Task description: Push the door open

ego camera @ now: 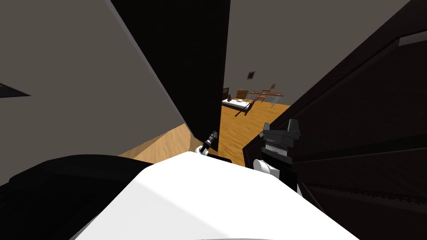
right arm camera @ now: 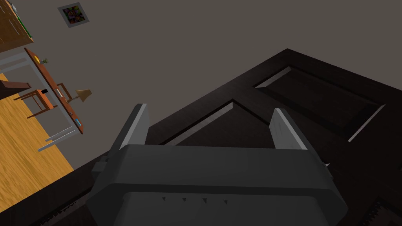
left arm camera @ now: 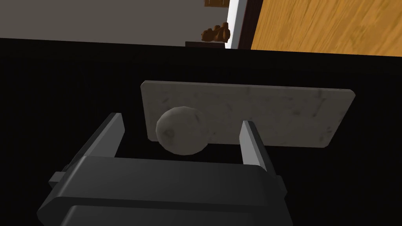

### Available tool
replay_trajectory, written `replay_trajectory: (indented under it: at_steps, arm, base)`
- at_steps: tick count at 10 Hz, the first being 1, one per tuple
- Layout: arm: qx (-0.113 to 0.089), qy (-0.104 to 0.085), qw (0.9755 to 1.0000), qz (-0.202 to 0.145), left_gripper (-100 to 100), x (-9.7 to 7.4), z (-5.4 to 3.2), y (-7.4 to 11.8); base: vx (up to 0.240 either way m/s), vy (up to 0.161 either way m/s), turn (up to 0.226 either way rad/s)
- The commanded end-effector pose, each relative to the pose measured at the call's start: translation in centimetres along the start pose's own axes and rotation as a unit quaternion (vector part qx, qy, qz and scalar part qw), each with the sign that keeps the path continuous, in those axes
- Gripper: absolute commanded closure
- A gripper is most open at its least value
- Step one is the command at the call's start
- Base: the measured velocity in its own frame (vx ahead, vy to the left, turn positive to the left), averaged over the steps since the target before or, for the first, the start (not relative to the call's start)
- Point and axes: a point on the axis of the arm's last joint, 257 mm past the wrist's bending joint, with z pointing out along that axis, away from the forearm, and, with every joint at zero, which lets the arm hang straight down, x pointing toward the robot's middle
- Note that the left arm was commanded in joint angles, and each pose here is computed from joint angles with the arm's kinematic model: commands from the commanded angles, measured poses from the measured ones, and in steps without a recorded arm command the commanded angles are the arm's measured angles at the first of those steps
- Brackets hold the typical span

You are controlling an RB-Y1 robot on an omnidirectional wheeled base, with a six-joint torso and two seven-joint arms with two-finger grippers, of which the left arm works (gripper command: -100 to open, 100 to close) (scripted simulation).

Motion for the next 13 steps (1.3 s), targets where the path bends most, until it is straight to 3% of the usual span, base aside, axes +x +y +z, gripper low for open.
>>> replay_trajectory:
  at_steps: [1, 6, 7, 12, 13]
  arm:
    - [-0.001, 0.000, 1.0000, 0.000, 100, -0.1, -0.01, 0.1]
    - [-0.001, 0.000, 1.0000, 0.000, 100, -0.1, -0.01, 0.1]
    - [-0.004, -0.013, 0.9999, 0.007, 100, -1.3, -0.30, 0.3]
    - [-0.002, -0.044, 0.9989, 0.018, 100, -3.7, -0.65, 0.2]
    - [-0.006, -0.037, 0.9992, 0.014, -100, -2.9, -0.66, 0.3]
  base:
    - [-0.017, 0.002, 0.003]
    - [-0.012, 0.005, -0.004]
    - [0.097, -0.017, 0.018]
    - [0.178, -0.041, 0.049]
    - [-0.037, -0.018, 0.089]
